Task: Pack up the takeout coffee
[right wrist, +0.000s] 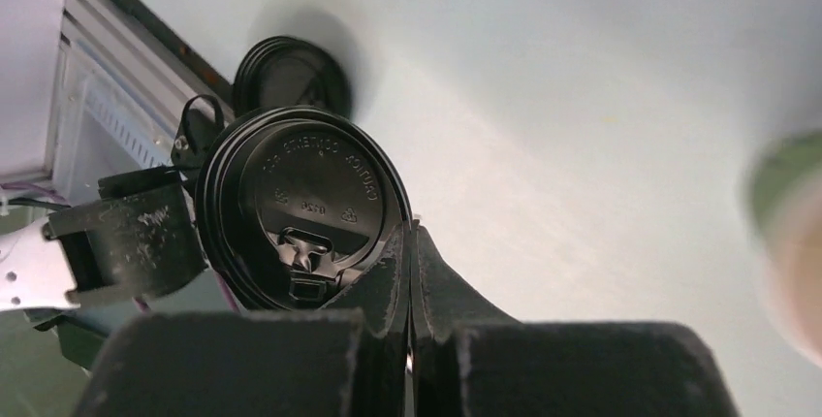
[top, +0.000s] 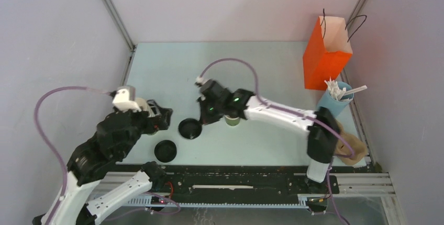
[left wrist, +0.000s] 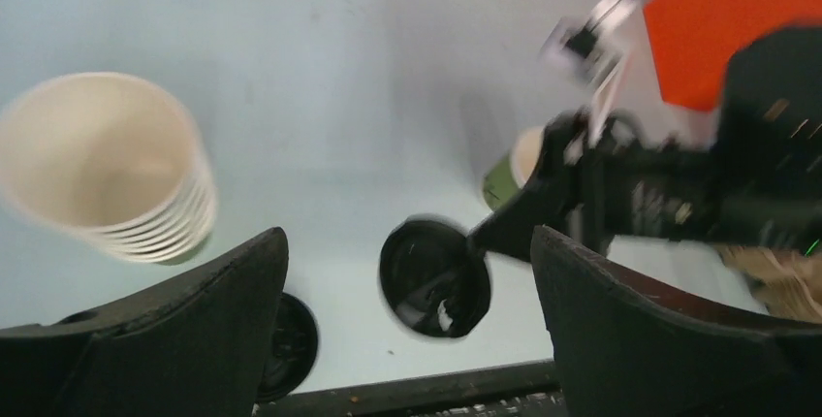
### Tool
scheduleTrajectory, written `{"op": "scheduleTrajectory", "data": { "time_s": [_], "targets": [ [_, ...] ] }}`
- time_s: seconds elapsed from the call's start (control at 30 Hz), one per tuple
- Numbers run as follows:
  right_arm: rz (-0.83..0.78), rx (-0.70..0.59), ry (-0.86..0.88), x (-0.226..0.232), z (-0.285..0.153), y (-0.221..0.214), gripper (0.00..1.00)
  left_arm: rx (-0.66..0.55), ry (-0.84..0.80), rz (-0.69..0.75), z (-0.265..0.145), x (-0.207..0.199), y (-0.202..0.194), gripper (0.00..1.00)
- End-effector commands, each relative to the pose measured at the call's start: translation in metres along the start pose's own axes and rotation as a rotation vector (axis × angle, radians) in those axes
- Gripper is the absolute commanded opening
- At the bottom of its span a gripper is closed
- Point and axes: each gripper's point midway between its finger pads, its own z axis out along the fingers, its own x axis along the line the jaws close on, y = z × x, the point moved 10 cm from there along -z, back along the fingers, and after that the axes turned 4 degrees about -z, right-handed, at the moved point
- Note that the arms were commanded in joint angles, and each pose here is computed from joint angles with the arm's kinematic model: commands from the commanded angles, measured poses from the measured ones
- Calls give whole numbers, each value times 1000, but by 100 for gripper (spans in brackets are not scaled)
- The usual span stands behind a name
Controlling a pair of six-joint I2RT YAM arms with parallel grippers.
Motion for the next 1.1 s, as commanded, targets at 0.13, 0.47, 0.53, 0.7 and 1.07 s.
{"op": "scheduleTrajectory", "data": {
  "time_s": [0.13, 0.47, 0.53, 0.7, 1.07],
  "targets": [
    [-223, -219, -115, -64, -111, 11, 0, 378, -200, 30, 67, -61, -43, 97],
    [-316, -294, -214, -71, -139, 3, 0, 433, -297, -25, 97, -92, -50, 73],
    [-319, -305, -213, -70, -141, 2, 0, 450, -296, -25, 100, -94, -52, 66],
    [-320, -310, -220, -69, -142, 1, 0, 485, -319, -34, 106, -98, -61, 56],
    [-331, -338, -211, -63, -149, 0, 0, 507, -273, -11, 118, -97, -69, 40]
  ]
}}
